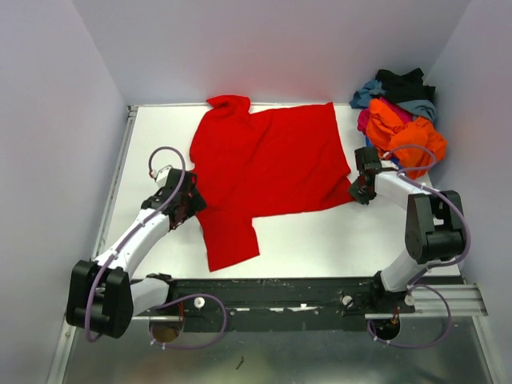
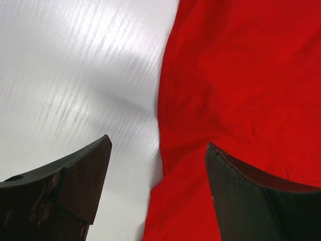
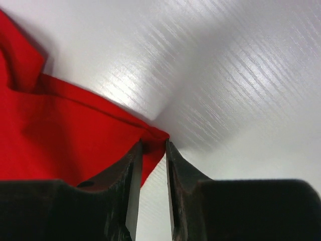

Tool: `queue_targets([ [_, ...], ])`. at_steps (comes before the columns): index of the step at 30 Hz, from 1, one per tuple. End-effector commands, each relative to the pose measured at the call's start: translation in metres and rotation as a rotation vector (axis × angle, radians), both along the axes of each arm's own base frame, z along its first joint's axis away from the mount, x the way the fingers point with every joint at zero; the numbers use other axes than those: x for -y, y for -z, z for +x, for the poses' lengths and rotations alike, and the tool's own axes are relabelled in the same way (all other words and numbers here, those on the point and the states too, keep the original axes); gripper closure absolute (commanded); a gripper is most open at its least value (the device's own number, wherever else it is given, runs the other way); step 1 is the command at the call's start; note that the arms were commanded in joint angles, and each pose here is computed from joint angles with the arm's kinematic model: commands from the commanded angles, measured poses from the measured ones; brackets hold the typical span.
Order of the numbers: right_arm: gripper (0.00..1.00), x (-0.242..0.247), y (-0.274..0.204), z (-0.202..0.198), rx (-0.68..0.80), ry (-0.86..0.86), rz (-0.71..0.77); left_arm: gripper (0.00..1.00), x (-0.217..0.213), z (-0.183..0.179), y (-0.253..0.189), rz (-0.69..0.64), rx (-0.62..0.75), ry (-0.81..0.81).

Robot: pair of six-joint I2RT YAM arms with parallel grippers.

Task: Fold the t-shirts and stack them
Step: Grap the side of the flattened tshirt closest away from the robot with both arms

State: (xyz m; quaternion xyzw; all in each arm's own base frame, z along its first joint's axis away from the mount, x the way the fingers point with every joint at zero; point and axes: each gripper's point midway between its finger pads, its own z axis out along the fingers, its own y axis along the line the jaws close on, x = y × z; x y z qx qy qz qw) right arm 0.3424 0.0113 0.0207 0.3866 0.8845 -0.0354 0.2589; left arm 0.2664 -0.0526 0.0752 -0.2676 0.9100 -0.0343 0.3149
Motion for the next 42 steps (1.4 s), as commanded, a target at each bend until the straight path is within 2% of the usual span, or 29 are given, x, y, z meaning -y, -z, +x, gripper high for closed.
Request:
queue_targets([
  [1, 0.76, 0.006, 0.001, 0.01, 0.014, 0.073, 0.011, 0.12, 0.006, 0.016, -0.006, -0.003, 0.038, 0.014],
  [5, 0.99, 0.016, -0.009, 0.003, 0.046, 0.113, -0.014, 0.13, 0.002, 0.027, -0.006, 0.032, 0.043, 0.011],
  [11, 0.99, 0.028, -0.033, -0.012, 0.1, 0.144, -0.059, 0.16, -0.006, 0.062, -0.02, 0.084, 0.076, -0.02],
  [17, 0.99, 0.026, -0.027, -0.023, 0.075, 0.139, -0.041, 0.31, -0.015, 0.087, -0.017, 0.104, 0.077, -0.064],
  [23, 0.99, 0.025, -0.024, -0.025, 0.074, 0.146, -0.027, 0.42, -0.029, 0.099, -0.007, 0.143, 0.055, -0.11],
  [28, 0.99, 0.026, -0.026, -0.027, 0.088, 0.151, -0.028, 0.43, -0.041, 0.114, 0.001, 0.123, 0.061, -0.15],
  [38, 0.99, 0.023, -0.028, -0.024, 0.099, 0.139, -0.011, 0.44, -0.031, 0.162, 0.023, 0.099, 0.008, -0.108],
  [40, 0.99, 0.023, -0.028, -0.024, 0.1, 0.137, -0.01, 0.49, -0.025, 0.167, 0.03, 0.073, 0.009, -0.089],
  [42, 0.99, 0.022, -0.029, -0.023, 0.103, 0.139, -0.007, 0.58, -0.024, 0.169, 0.036, 0.069, -0.006, -0.085],
])
